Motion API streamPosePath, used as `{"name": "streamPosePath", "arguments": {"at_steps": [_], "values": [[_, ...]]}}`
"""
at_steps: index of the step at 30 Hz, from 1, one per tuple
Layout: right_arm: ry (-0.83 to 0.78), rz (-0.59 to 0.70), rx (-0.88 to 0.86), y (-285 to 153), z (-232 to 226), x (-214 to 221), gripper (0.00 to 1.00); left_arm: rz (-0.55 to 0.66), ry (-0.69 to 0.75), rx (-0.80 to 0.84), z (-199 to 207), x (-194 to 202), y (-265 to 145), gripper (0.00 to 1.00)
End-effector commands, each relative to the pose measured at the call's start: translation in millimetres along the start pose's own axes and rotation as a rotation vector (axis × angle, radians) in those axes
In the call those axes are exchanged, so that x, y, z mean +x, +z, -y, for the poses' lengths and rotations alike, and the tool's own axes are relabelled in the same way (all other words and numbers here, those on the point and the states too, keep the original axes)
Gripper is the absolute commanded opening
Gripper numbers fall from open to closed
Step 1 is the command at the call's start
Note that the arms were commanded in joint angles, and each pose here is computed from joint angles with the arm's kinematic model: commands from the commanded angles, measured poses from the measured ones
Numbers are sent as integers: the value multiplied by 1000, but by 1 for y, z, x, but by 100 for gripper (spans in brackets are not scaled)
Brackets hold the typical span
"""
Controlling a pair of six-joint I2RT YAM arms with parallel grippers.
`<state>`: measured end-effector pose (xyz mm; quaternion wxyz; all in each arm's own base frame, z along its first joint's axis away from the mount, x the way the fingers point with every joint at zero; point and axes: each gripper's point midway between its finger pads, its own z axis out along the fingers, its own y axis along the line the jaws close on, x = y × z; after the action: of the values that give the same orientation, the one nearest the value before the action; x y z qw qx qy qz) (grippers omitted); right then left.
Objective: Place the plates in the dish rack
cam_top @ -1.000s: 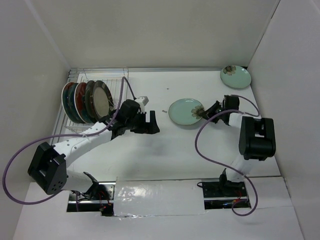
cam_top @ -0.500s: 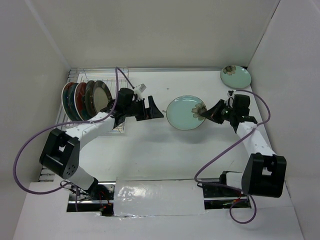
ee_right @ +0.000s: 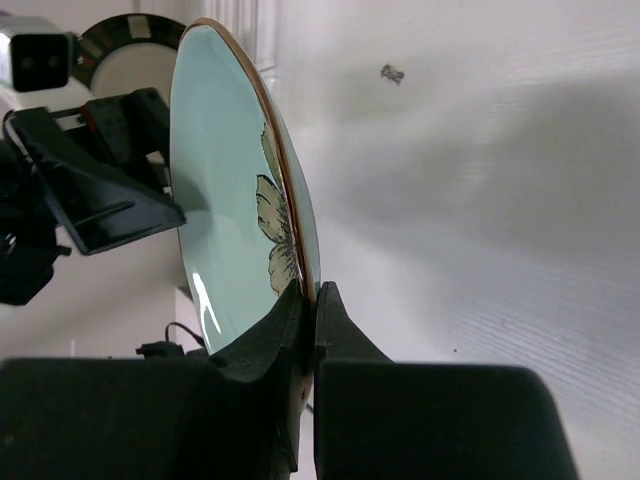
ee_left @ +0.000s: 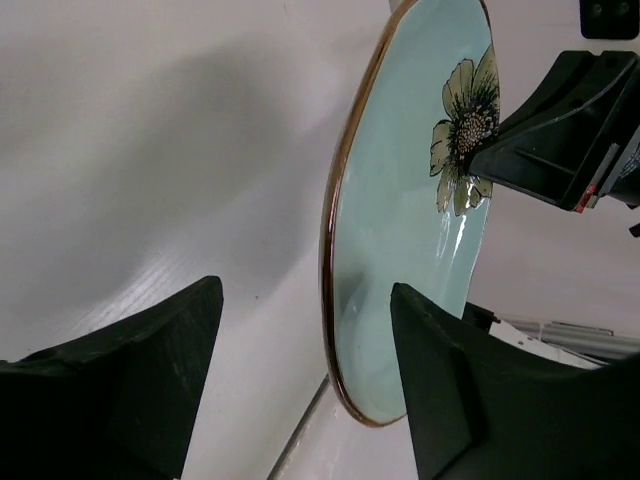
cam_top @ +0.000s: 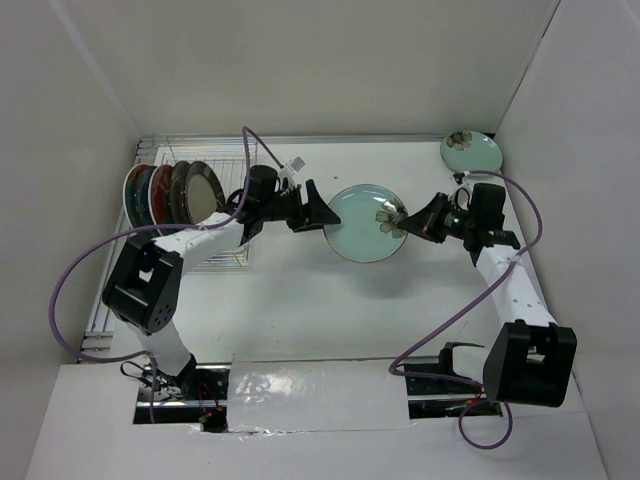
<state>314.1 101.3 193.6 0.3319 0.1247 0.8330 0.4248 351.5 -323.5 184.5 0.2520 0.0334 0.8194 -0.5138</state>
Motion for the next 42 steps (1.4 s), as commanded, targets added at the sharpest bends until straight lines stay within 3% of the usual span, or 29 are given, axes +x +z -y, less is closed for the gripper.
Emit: {"name": "streamPosePath", "arguments": {"at_steps": [1,3,9,10,11,12,13,14,17,19,21,26,31,37,42], "values": [[-151,31,-202,-18,-67,-17,0,2,33,142,37,-13,1,79],[-161,20,-219,-16,-69,-16,0,-16,42,163,42,-10,4,71],[-181,-19,-234,-4,-78,-12,2,-33,25,209,52,-3,-4,25],[-183,-21,-231,-2,-79,-13,4,-33,25,209,52,-3,-4,19],[-182,-12,-220,-1,-77,-14,9,-27,33,219,56,-6,-9,6],[-188,-16,-217,0,-76,-15,18,-35,23,211,58,-4,-13,0],[-193,-8,-203,0,-76,-18,25,-15,30,196,55,-10,-17,0],[-190,-5,-175,4,-70,-21,40,27,49,188,58,-23,-30,0],[-204,-1,-137,5,-65,-25,58,49,67,135,48,-28,-40,0],[-216,19,-68,4,-56,-30,71,133,105,69,47,-53,-61,0],[-202,13,-27,7,-46,-29,78,208,142,-53,32,-74,-83,0],[-198,19,63,11,-26,-33,80,425,320,-335,29,-122,-157,0],[-191,10,90,15,-17,-32,81,625,417,-741,10,-161,-234,0],[-189,2,106,16,-12,-31,81,739,475,-1096,-11,-178,-298,0],[-183,-5,110,18,-9,-30,81,734,511,-1219,-27,-179,-310,0]]}}
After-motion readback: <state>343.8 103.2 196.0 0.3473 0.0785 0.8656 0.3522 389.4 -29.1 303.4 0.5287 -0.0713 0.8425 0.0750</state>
